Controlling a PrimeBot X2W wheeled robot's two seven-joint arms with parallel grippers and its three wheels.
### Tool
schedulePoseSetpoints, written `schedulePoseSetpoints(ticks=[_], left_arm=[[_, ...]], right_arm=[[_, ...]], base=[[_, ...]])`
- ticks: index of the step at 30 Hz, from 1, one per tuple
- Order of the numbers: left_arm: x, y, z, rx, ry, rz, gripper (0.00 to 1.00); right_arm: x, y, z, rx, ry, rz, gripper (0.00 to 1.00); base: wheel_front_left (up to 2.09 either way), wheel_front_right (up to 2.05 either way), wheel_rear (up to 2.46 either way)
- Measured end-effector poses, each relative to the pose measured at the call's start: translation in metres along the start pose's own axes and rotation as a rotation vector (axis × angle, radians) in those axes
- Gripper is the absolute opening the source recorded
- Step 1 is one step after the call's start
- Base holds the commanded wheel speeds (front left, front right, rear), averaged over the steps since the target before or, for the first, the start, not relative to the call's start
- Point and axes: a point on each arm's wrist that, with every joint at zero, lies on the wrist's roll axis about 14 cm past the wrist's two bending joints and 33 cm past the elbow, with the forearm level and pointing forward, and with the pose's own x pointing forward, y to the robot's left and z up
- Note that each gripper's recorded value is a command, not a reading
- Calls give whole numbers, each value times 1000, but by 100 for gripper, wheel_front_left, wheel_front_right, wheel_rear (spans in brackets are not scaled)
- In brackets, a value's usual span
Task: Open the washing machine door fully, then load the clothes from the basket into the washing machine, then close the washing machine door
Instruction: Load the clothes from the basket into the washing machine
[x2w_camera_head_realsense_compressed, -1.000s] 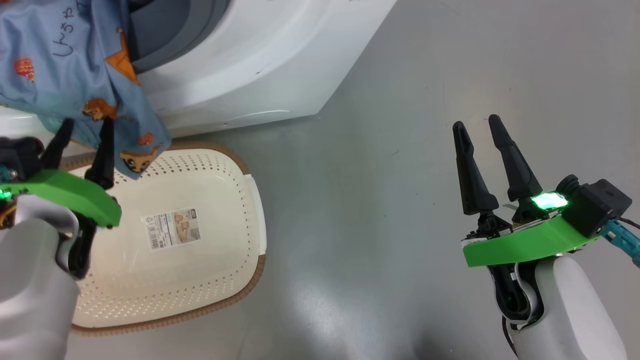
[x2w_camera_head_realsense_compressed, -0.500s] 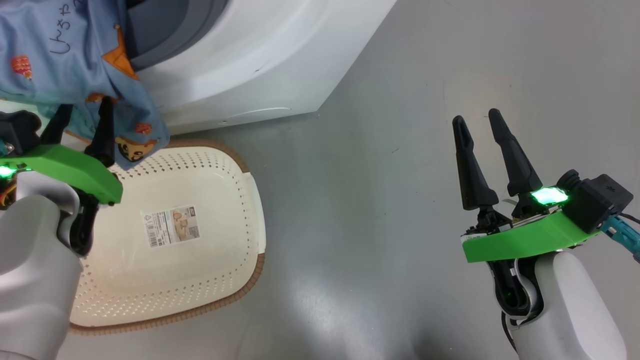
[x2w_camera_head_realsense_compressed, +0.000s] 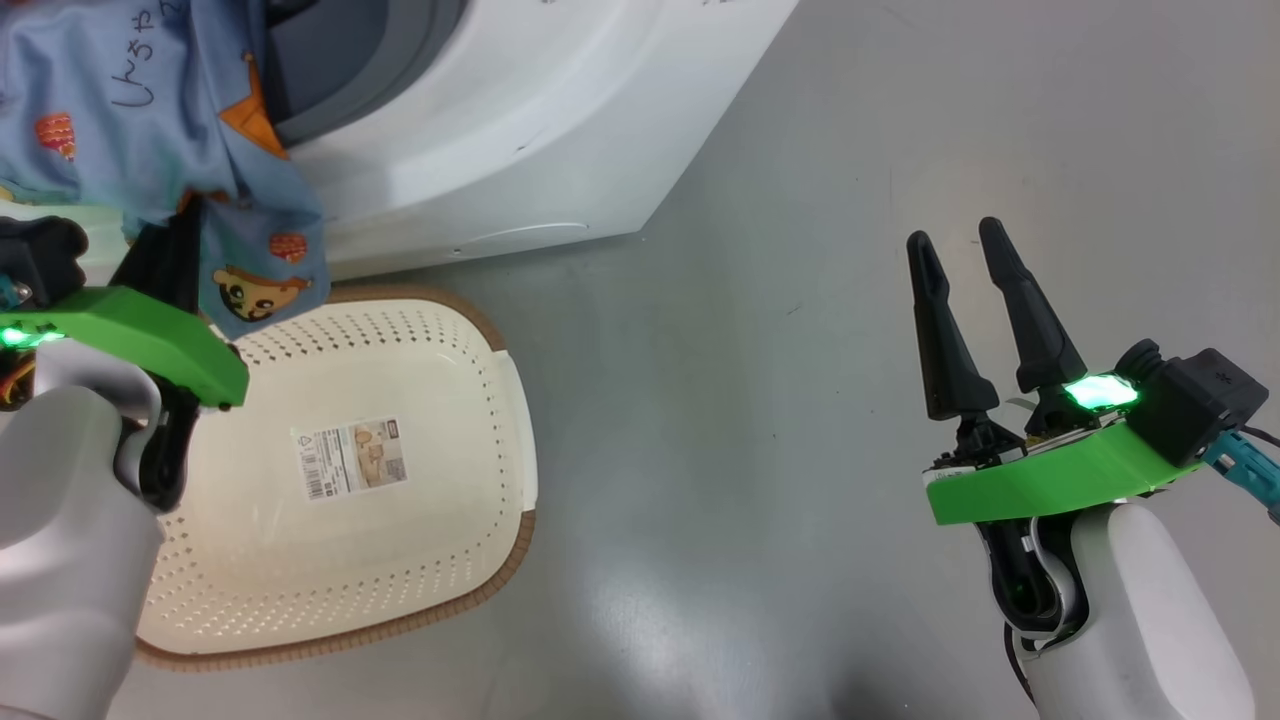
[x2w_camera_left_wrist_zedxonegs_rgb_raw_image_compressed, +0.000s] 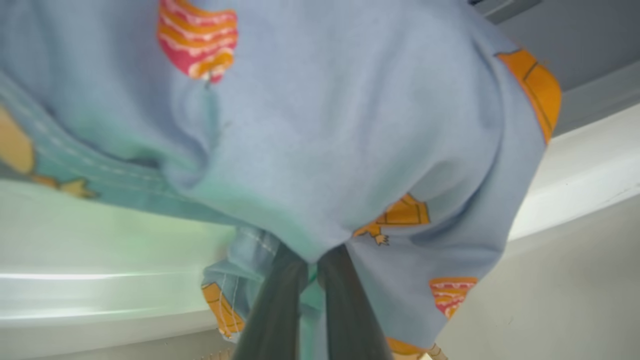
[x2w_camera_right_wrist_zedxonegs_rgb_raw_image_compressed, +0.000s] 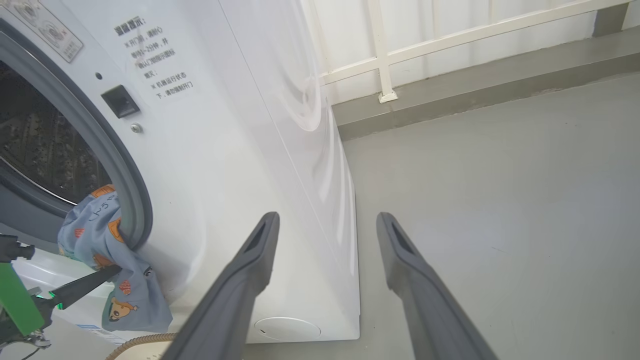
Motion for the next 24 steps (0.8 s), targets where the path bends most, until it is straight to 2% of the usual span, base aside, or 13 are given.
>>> schedulePoseSetpoints(ticks=[12, 24], left_arm=[[-20, -8, 21, 1, -99, -35, 0], [-38, -16, 81, 13, -299, -78, 0]], right_arm=[[0, 3, 8, 1, -18, 10, 100], [1, 6, 8, 3, -20, 21, 100]], base=[[0, 0, 0], [0, 0, 0]])
